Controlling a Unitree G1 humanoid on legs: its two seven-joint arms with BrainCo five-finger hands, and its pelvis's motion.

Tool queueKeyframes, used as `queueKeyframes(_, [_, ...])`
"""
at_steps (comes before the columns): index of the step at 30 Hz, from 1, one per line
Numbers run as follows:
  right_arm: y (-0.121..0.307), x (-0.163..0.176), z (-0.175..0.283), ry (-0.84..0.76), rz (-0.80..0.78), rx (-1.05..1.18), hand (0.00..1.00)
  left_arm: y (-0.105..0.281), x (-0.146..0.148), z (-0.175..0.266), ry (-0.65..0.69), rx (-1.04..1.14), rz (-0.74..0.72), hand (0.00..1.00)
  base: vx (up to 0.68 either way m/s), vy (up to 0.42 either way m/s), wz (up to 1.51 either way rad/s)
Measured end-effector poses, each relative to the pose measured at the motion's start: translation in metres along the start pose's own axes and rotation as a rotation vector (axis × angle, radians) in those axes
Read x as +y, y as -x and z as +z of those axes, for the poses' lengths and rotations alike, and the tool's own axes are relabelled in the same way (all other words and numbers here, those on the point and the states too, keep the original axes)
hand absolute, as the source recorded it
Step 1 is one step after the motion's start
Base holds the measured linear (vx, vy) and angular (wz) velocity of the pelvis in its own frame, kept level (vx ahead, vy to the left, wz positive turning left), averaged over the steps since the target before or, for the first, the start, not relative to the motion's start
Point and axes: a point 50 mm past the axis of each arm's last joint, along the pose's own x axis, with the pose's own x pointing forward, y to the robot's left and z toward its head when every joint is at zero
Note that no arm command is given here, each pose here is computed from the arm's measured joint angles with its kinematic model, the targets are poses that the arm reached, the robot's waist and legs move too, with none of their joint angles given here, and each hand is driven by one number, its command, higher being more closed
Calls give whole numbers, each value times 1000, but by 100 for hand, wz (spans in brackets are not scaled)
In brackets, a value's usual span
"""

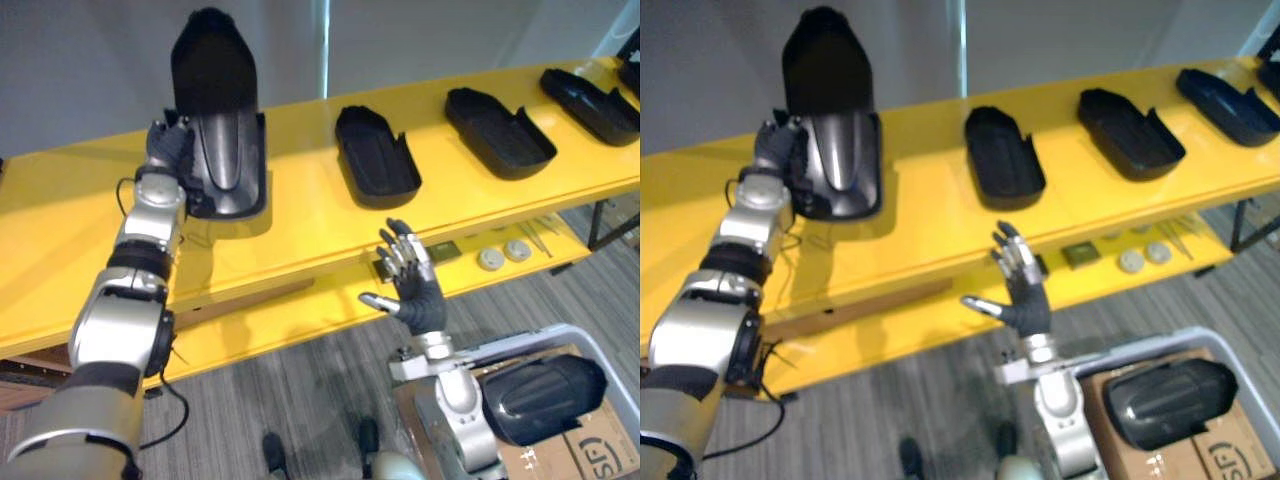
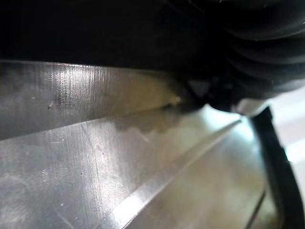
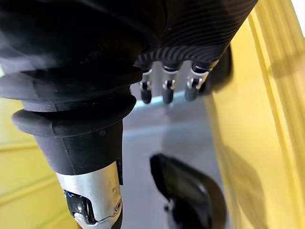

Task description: Walk over and take plastic housings, then place them on the shelf

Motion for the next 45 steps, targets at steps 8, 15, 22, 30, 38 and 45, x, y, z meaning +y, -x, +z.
queueKeyframes(8, [-1,9,-8,-20,51,29,0,-7,14,18,39,10,30,100,-8,2,-1])
queueKeyframes(15, [0,15,-10,-37,94,44,0,-9,21,20,46,36,55,100,25,3,2])
queueKeyframes(22, [3,17,-19,-42,109,86,0,-9,26,13,44,76,65,100,22,-7,4])
queueKeyframes(30, [4,21,-21,-49,121,92,0,-7,23,-1,14,133,48,100,22,-11,6])
queueKeyframes(38, [4,21,-21,-51,122,92,0,-6,13,-1,21,135,18,100,18,-1,0])
queueKeyframes(45, [5,21,-21,-51,119,97,0,-5,11,-5,28,145,9,100,0,0,0])
